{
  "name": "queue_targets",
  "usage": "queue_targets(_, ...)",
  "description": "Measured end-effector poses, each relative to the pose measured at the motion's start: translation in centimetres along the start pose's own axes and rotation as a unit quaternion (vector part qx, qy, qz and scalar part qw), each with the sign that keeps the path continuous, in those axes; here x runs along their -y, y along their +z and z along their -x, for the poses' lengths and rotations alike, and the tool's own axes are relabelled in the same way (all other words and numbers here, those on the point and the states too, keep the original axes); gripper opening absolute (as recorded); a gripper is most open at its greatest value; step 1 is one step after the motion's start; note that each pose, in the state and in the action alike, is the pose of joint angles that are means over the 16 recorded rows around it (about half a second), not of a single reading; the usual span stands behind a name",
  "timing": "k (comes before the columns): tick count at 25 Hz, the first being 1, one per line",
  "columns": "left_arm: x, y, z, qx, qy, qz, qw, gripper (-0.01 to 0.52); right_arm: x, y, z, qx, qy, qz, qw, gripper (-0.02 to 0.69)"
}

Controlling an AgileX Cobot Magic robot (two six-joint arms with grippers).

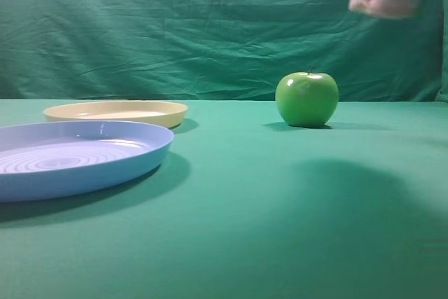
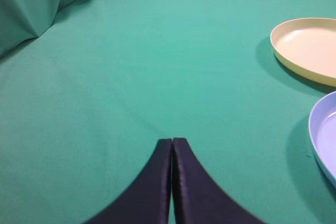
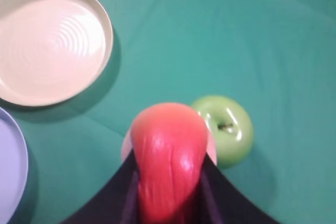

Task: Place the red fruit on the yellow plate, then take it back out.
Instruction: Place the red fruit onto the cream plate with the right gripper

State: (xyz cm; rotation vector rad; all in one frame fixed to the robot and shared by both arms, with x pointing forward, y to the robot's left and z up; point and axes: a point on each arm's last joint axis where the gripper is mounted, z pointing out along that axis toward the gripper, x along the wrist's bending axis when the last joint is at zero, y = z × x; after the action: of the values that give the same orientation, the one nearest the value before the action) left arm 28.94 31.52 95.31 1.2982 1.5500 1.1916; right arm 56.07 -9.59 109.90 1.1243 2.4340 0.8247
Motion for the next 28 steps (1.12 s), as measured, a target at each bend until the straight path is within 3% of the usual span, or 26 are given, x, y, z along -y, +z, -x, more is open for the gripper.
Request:
queue_targets(9, 0.0, 0.0, 0.0, 0.0, 0.0, 0.0, 1.0, 0.0, -5.2, 7.6, -4.5, -0.072, -0.063, 0.018, 0.995, 0.173)
queue_targets(20, 0.0, 0.0, 0.0, 0.0, 0.0, 0.0, 1.0, 0.0, -4.7, 18.6, -9.4, -0.129, -0.109, 0.006, 0.986, 0.176)
queue_targets(23, 0.0, 0.0, 0.0, 0.0, 0.0, 0.0, 1.0, 0.0, -4.2, 20.3, -10.0, -0.132, -0.114, 0.006, 0.985, 0.21)
queue_targets(28, 0.0, 0.0, 0.0, 0.0, 0.0, 0.0, 1.0, 0.0, -3.7, 21.6, -10.5, -0.133, -0.118, 0.01, 0.984, 0.344)
